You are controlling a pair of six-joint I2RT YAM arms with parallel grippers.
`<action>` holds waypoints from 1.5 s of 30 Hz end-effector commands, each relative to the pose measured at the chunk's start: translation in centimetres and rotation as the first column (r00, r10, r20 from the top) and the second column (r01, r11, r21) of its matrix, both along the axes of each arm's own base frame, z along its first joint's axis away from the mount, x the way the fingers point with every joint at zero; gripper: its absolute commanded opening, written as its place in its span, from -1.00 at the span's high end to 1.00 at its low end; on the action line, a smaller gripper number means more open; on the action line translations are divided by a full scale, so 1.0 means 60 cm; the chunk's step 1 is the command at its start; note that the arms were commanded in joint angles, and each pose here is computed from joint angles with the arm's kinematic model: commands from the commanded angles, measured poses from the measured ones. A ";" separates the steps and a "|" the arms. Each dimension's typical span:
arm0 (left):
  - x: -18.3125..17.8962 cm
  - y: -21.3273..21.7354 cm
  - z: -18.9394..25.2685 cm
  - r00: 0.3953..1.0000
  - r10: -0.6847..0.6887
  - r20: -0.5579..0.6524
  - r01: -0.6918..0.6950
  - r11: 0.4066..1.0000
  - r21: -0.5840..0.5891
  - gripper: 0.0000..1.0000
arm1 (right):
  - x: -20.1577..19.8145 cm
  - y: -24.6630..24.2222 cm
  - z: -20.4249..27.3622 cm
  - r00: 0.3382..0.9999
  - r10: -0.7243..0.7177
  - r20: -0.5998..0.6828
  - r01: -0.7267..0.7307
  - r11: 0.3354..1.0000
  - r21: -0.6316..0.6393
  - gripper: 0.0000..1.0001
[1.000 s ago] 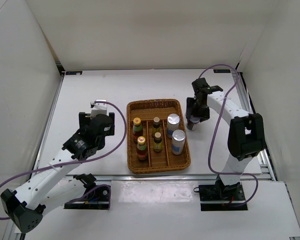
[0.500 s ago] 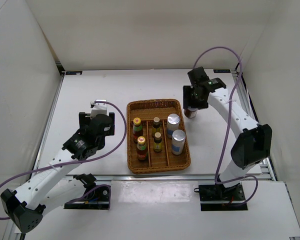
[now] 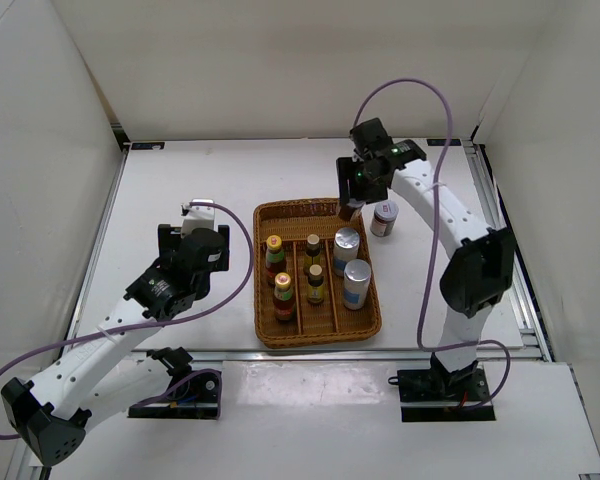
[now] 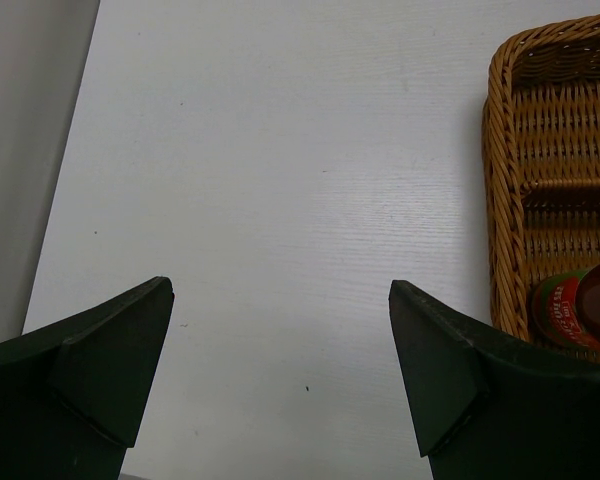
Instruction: Organize the condiment bottles
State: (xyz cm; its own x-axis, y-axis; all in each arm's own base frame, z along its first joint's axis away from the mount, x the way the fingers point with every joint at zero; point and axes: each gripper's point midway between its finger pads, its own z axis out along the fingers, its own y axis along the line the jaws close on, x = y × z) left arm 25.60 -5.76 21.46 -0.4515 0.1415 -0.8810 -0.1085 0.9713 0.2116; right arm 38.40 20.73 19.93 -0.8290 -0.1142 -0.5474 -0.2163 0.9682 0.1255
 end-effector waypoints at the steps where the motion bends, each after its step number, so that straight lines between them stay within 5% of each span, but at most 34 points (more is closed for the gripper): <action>1: 0.002 0.001 0.005 1.000 0.002 0.016 -0.002 1.000 -0.007 -0.99 | 0.015 0.049 0.023 0.996 0.073 0.044 -0.077 0.994 0.076 0.99; 13: 0.003 0.003 0.003 1.000 0.009 0.019 -0.009 1.000 -0.003 -0.99 | 0.004 0.076 -0.053 0.992 0.114 -0.060 -0.111 0.993 0.046 0.99; 17: 0.003 0.003 0.003 1.000 0.009 0.019 -0.009 1.000 -0.003 -0.99 | 0.008 0.074 -0.078 0.990 0.115 -0.085 -0.113 0.993 0.021 0.61; 26: 0.003 0.003 0.003 1.000 0.009 0.019 -0.009 1.000 -0.003 -0.99 | 0.016 0.072 -0.096 0.990 0.103 -0.098 -0.103 0.995 -0.004 0.11; 30: 0.003 0.003 0.003 1.000 0.009 0.019 -0.009 1.000 -0.003 -0.99 | 0.016 0.071 -0.095 0.989 0.110 -0.104 -0.111 0.994 -0.011 -0.55; 33: 0.003 0.003 0.003 1.000 0.009 0.019 -0.009 1.000 -0.003 -0.99 | 0.022 0.060 -0.080 0.994 0.086 -0.074 -0.089 0.995 -0.040 -0.78; 40: 0.004 0.002 -0.001 1.000 0.009 0.012 -0.009 1.000 0.003 -0.99 | 0.042 0.009 0.003 0.997 -0.004 0.079 0.010 0.997 -0.072 -0.96; 45: 0.004 0.002 -0.001 1.000 0.009 0.012 -0.009 1.000 0.003 -0.99 | 0.068 -0.086 0.007 0.986 -0.150 0.076 0.155 0.987 -0.053 -1.00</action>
